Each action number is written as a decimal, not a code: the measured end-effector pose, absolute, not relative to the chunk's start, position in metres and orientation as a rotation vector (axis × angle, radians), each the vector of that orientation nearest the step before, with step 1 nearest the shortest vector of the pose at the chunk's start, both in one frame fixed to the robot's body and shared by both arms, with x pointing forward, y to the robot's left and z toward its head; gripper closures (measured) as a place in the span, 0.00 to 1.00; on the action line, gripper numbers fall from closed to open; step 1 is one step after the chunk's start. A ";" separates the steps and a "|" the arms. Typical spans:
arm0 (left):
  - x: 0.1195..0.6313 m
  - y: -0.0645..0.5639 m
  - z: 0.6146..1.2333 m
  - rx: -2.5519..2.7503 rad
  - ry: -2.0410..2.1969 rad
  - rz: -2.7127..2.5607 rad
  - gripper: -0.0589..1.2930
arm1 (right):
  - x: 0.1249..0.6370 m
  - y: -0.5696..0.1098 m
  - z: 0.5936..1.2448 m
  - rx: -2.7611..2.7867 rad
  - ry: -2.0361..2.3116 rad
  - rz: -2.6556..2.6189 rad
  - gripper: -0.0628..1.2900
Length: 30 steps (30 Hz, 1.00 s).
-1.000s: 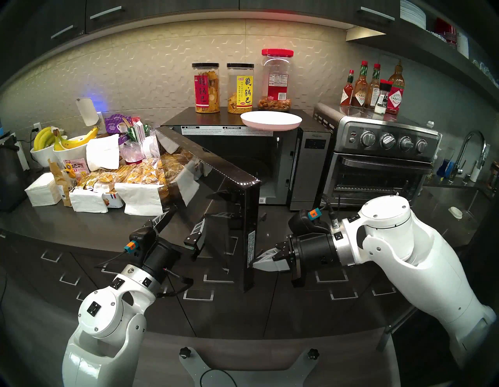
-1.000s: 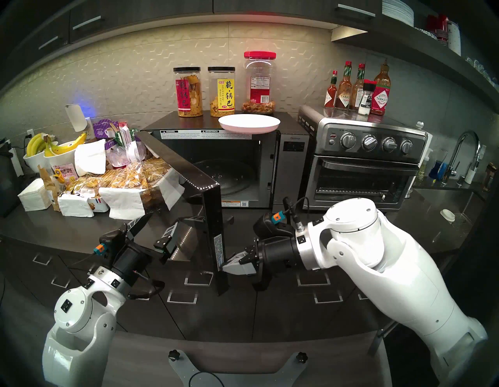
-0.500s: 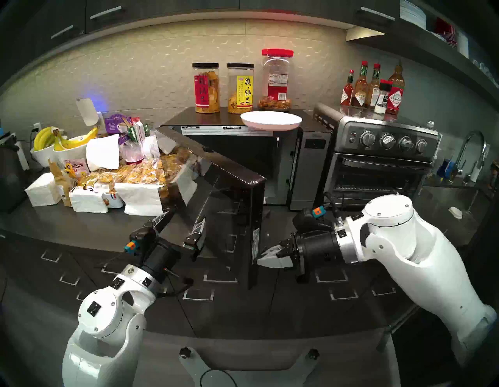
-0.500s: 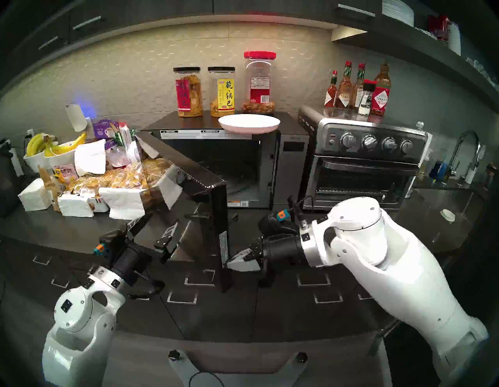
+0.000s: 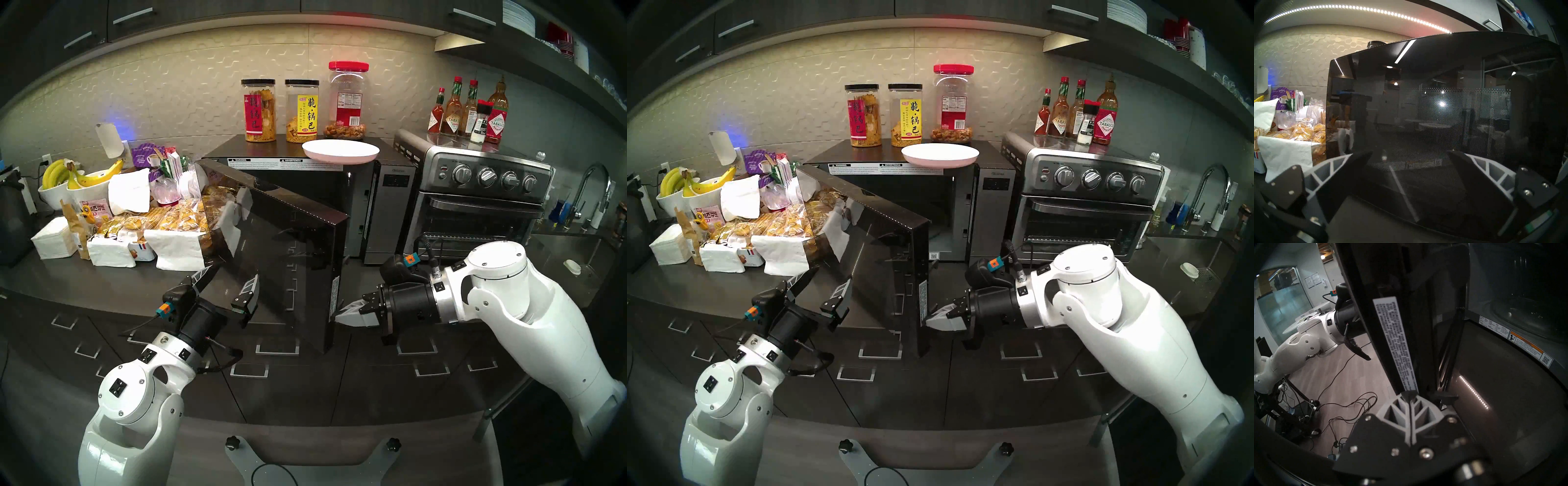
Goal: Open the microwave, put the plate inside, and close the door
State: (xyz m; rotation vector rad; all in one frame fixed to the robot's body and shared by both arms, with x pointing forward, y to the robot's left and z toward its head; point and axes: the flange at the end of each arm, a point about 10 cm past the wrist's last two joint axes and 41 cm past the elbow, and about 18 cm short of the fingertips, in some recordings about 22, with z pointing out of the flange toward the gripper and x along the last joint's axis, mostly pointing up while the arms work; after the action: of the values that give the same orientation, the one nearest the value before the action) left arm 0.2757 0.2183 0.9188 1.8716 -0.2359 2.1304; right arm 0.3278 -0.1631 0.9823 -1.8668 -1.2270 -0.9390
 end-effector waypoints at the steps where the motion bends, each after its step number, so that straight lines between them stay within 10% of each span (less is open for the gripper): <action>1: 0.276 0.218 0.919 1.872 -0.236 2.130 0.02 | 0.328 -0.164 0.982 -1.865 -1.227 -0.940 0.97; 30: 0.263 0.219 0.922 1.885 -0.242 2.089 0.02 | 0.328 -0.162 0.980 -1.846 -1.226 -0.934 0.97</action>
State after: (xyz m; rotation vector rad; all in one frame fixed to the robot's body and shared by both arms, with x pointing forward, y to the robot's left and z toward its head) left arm 0.2628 0.2190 0.9224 1.8850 -0.2417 2.0893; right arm 0.3278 -0.1621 0.9803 -1.8459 -1.2263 -0.9344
